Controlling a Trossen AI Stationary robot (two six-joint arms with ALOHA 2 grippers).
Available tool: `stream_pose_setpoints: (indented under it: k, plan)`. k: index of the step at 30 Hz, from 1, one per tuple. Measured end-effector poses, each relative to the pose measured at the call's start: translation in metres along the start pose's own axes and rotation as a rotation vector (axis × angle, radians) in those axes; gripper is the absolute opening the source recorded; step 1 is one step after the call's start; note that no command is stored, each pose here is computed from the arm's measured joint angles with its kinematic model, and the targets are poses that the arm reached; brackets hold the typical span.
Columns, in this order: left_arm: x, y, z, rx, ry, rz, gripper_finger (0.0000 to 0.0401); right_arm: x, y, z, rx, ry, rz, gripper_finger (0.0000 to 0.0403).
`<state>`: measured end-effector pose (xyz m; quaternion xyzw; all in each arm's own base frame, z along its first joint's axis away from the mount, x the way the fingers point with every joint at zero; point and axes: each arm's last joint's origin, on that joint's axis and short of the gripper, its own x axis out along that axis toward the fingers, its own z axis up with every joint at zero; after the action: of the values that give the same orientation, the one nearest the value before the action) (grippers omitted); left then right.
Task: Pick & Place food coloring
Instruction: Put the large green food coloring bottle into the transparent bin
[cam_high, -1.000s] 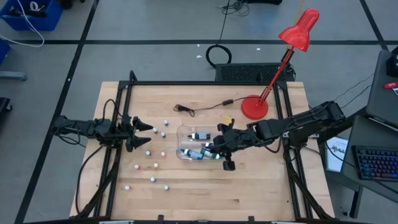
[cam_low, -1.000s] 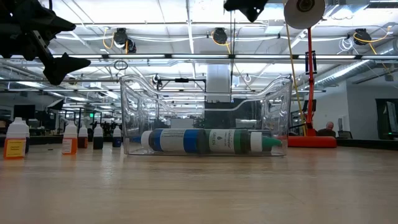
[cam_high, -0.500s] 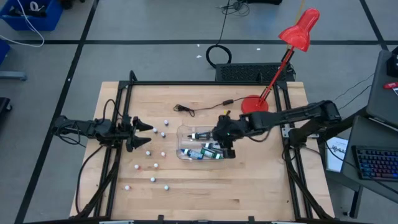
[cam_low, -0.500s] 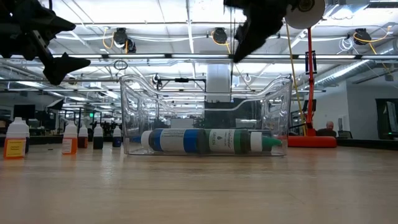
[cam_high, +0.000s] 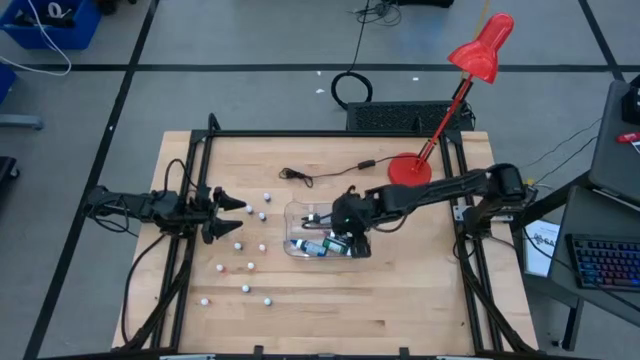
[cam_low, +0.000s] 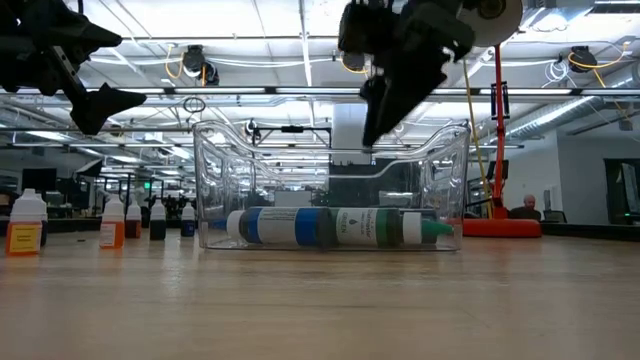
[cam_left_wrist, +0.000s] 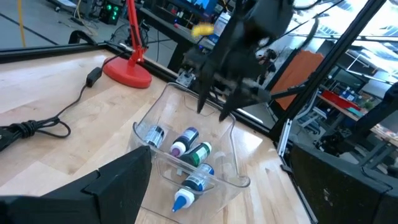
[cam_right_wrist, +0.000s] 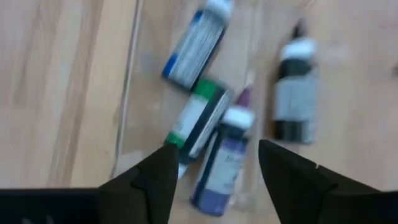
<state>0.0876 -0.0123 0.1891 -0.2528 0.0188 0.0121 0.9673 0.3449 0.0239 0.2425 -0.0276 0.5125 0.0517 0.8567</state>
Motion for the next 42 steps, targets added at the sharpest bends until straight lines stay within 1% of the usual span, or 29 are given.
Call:
stream_pose_setpoints:
  k: [2, 5, 9, 10, 12, 14, 16, 19, 21, 24, 26, 29, 31, 33, 39, 42]
  plan:
    - [0.0, 0.0, 0.0, 0.0, 0.0, 0.0, 0.0379, -0.018, -0.003, -0.003, 0.016, -0.057, -0.01, 0.0191]
    - [0.0, 0.0, 0.0, 0.0, 0.0, 0.0, 0.0379, -0.042, -0.007, -0.02, 0.037, -0.189, -0.028, 0.017]
    - [0.0, 0.0, 0.0, 0.0, 0.001, 0.0, 0.0379, -0.066, -0.011, -0.063, 0.078, -0.442, -0.06, 0.0144]
    - [0.0, 0.0, 0.0, 0.0, 0.001, 0.001, 0.0379, -0.07, -0.011, -0.075, 0.102, -0.489, -0.089, 0.0138]
    - [0.0, 0.0, 0.0, 0.0, 0.001, 0.0, 0.0379, -0.076, -0.012, -0.096, 0.125, -0.527, -0.136, 0.013]
    - [0.0, 0.0, 0.0, 0.0, 0.001, 0.001, 0.0379, -0.078, -0.014, -0.102, 0.133, -0.502, -0.146, 0.0125]
    - [0.0, 0.0, 0.0, 0.0, 0.001, 0.001, 0.0379, -0.078, -0.013, -0.096, 0.126, -0.445, -0.141, 0.0125]
    - [0.0, 0.0, 0.0, 0.0, 0.001, 0.0, 0.0379, -0.074, -0.01, -0.07, 0.1, -0.336, -0.117, 0.0132]
    - [0.0, 0.0, 0.0, 0.0, 0.0, 0.0, 0.0379, -0.067, -0.009, -0.048, 0.086, -0.209, -0.101, 0.014]
    - [0.0, 0.0, 0.0, 0.0, 0.0, 0.0, 0.0379, -0.044, -0.006, -0.021, 0.063, 0.026, -0.073, 0.0153]
    - [0.0, 0.0, 0.0, 0.0, 0.001, 0.001, 0.0379, -0.026, -0.003, -0.005, 0.043, 0.135, -0.021, 0.0161]
    - [0.0, 0.0, 0.0, 0.0, 0.001, 0.001, 0.0379, 0.001, 0.003, 0.013, 0.029, 0.195, 0.073, 0.0167]
    - [0.0, 0.0, 0.0, 0.0, 0.001, 0.0, 0.0379, 0.016, 0.008, 0.02, 0.023, 0.22, 0.136, 0.0168]
    - [0.0, 0.0, 0.0, 0.0, 0.001, 0.0, 0.0379, 0.028, 0.011, 0.024, 0.021, 0.24, 0.164, 0.0168]
    - [0.0, 0.0, 0.0, 0.0, 0.001, 0.001, 0.0379, 0.05, 0.013, 0.023, 0.041, 0.282, 0.222, 0.0165]
    - [0.0, 0.0, 0.0, 0.0, 0.001, 0.001, 0.0379, 0.055, 0.012, 0.022, 0.062, 0.295, 0.261, 0.0165]
